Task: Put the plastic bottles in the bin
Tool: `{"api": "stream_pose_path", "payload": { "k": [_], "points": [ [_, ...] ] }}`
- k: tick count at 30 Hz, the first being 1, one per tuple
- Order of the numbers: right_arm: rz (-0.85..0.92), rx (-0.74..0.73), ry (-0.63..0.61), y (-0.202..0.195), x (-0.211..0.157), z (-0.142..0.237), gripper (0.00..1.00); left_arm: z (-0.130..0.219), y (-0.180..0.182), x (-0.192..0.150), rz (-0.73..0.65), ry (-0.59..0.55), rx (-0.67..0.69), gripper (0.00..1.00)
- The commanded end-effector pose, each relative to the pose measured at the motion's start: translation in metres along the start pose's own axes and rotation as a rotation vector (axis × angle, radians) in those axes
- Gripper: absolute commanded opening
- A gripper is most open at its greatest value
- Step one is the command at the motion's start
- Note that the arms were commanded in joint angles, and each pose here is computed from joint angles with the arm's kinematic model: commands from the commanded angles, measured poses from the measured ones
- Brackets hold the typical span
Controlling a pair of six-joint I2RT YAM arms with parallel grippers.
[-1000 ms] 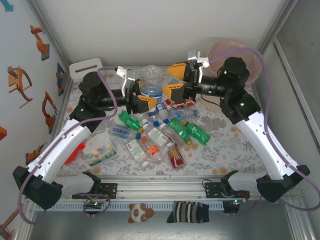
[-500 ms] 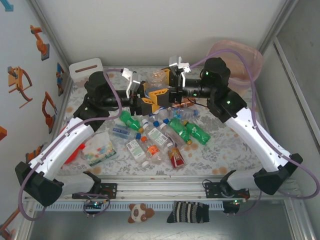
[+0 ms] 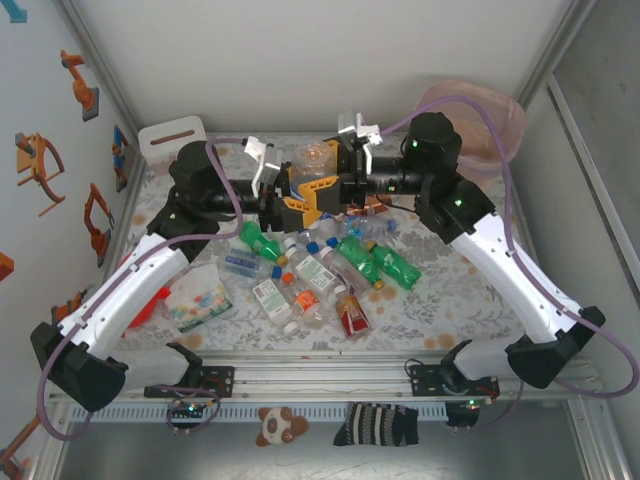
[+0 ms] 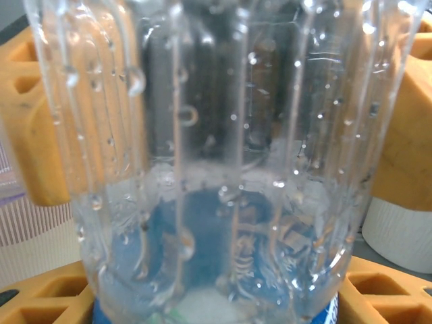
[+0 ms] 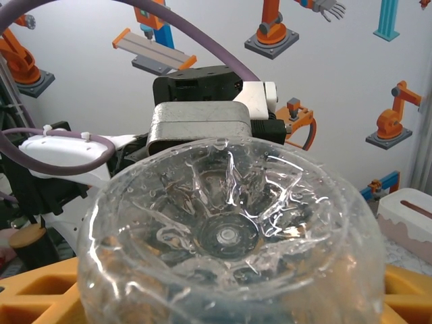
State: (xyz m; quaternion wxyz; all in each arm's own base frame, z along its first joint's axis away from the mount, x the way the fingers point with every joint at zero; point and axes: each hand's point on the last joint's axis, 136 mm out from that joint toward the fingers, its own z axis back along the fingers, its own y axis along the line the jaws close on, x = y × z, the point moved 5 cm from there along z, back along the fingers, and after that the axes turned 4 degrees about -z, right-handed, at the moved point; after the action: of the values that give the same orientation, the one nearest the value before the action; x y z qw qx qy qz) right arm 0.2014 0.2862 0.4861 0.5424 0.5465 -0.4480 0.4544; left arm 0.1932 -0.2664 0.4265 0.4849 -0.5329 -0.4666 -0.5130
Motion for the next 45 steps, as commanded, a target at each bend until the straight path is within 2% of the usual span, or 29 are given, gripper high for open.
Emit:
{"api": "stream_pose_path", "payload": {
  "k": [1,13,22,24,27,29,34,39,45],
  "points": [
    [0.027,0.042,-0.040,0.019,0.018,0.008,0.67,0.002,-0.009,0.016,-0.079,-0.033,-0.013,0.47],
    [0.023,0.028,-0.029,0.023,0.016,0.012,0.64,0.004,-0.013,0.024,-0.110,-0.055,-0.015,0.46],
    [0.033,0.021,-0.033,0.025,0.019,0.013,0.51,0.003,-0.011,0.026,-0.108,-0.063,-0.015,0.47],
    [0.038,0.017,-0.037,0.026,0.020,0.014,0.51,0.004,-0.012,0.027,-0.108,-0.066,-0.015,0.51],
    [0.048,-0.024,-0.049,0.024,0.024,0.017,0.49,0.005,-0.013,0.026,-0.105,-0.061,0.002,0.70],
    [0.056,-0.065,-0.052,0.023,0.027,0.020,0.47,0.008,-0.011,0.019,-0.098,-0.039,0.054,0.79],
    [0.057,-0.200,-0.046,0.010,0.033,0.030,0.46,0.019,-0.003,-0.003,-0.068,0.025,0.226,0.87],
    [0.032,-0.439,-0.057,-0.024,0.041,0.055,0.44,0.034,0.013,-0.026,0.017,0.119,0.443,0.89],
    [-0.024,-0.777,-0.109,-0.081,0.053,0.110,0.39,0.055,0.029,-0.048,0.108,0.203,0.682,0.89]
  ]
}}
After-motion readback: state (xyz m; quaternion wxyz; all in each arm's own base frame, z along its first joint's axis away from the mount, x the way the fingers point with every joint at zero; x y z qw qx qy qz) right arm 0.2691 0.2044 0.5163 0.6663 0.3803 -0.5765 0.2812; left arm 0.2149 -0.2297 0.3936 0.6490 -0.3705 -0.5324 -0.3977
